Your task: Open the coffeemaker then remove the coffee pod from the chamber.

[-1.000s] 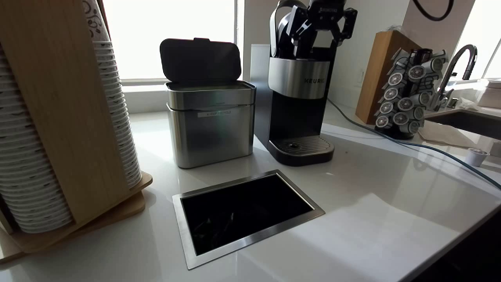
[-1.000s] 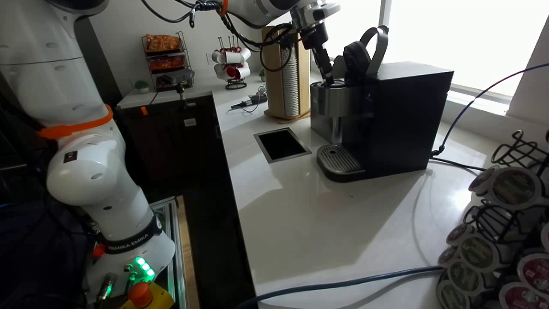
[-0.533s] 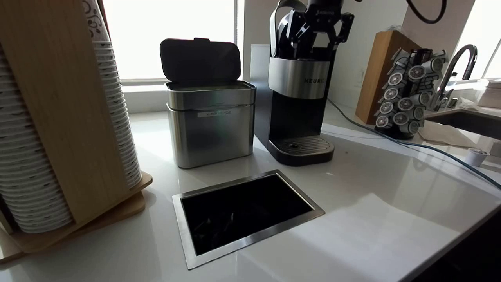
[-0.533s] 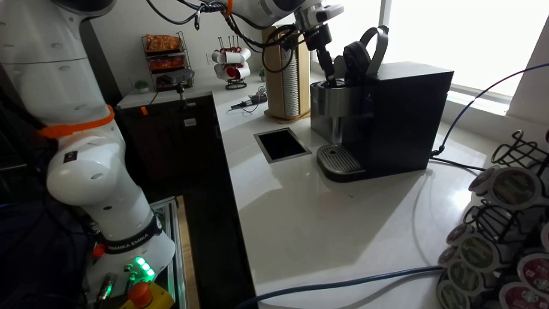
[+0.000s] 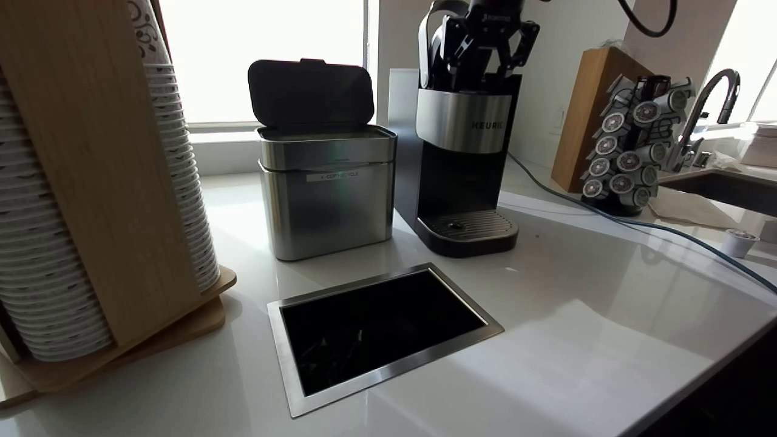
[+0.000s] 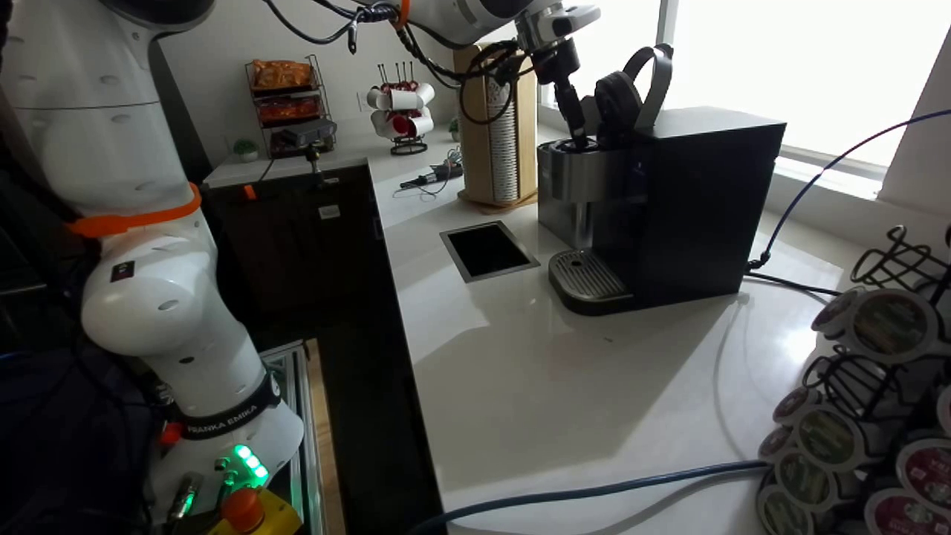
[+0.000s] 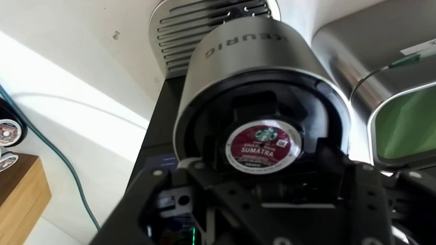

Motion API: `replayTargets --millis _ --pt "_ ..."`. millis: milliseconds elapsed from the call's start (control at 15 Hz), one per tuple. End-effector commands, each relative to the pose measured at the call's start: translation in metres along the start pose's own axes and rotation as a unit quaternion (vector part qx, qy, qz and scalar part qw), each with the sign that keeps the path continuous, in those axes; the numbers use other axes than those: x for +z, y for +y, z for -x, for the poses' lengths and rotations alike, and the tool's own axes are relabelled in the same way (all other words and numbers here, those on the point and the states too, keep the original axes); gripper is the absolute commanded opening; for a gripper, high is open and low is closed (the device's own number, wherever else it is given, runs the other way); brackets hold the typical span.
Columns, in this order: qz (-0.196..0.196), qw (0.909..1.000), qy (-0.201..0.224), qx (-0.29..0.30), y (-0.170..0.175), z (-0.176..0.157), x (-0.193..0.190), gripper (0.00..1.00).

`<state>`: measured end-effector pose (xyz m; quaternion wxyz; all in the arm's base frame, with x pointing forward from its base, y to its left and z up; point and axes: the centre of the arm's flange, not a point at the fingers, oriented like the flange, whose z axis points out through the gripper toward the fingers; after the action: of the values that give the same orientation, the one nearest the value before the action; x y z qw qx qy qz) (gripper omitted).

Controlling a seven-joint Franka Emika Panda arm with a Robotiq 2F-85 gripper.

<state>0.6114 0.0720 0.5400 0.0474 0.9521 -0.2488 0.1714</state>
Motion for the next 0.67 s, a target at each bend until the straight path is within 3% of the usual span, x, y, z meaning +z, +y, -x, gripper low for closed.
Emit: replayTargets --millis 0,600 --pt "0.007 0.9999 -0.005 0.007 -0.0103 0.0009 -0.0029 0.76" --pt "0.022 0.9996 -0.014 0.006 -0.0144 0.0075 -0.0051 0.77"
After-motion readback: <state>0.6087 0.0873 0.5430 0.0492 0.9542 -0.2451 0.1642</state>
